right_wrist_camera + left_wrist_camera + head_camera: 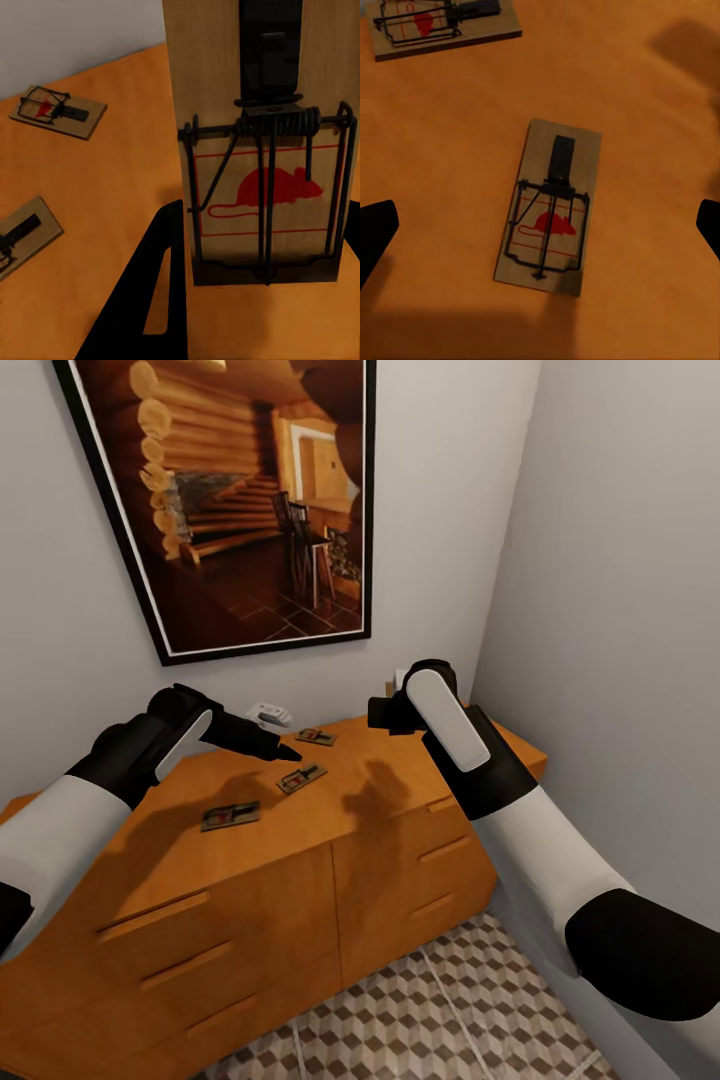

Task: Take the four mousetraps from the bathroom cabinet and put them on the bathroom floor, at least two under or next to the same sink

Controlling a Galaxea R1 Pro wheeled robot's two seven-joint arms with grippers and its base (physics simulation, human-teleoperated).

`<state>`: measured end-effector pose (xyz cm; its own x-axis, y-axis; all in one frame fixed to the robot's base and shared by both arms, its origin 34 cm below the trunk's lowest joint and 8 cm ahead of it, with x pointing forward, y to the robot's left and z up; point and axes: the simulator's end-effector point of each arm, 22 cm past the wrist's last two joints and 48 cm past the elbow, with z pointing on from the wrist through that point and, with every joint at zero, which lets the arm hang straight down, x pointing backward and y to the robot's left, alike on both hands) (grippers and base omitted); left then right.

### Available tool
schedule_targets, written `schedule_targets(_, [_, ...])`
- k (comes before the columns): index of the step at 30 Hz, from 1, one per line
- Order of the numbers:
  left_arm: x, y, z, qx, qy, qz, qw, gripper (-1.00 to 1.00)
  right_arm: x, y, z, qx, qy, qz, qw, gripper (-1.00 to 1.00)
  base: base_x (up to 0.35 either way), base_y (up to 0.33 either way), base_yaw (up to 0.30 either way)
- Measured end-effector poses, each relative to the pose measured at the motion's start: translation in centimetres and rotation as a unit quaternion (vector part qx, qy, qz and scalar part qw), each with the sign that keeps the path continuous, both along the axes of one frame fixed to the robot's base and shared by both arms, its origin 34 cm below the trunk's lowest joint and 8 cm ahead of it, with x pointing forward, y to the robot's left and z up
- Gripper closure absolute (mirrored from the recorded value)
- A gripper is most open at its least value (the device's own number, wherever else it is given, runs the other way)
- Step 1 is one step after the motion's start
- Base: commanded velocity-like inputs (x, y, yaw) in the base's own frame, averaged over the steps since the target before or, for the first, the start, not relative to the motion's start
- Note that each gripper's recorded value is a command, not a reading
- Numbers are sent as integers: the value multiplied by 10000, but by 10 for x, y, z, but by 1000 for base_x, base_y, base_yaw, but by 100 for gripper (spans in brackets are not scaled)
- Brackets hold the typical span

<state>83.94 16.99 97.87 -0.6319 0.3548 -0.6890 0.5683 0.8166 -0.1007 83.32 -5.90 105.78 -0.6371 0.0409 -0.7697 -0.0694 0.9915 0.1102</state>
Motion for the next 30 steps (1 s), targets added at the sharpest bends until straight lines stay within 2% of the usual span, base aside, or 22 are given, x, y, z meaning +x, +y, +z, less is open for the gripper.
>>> schedule_targets(17, [-2,-1,-5,18,38,-11,10000,-100,0,-1,1,-10,-11,-9,10000,100,2,1,0])
schedule_targets(20, [-4,-2,-12,121,92,-54,9999,-100,0,-1,1,-9,-9,-7,10000,100,0,0,0])
schedule_targets(25, [-13,-5,-33,443,218,-210,9986,-100,0,-1,0,-7,-5,-10,10000,100,0,0,0])
schedule_targets(30, [-17,-6,-41,567,269,-274,9977,-100,0,-1,0,-7,-5,-10,10000,100,0,0,0])
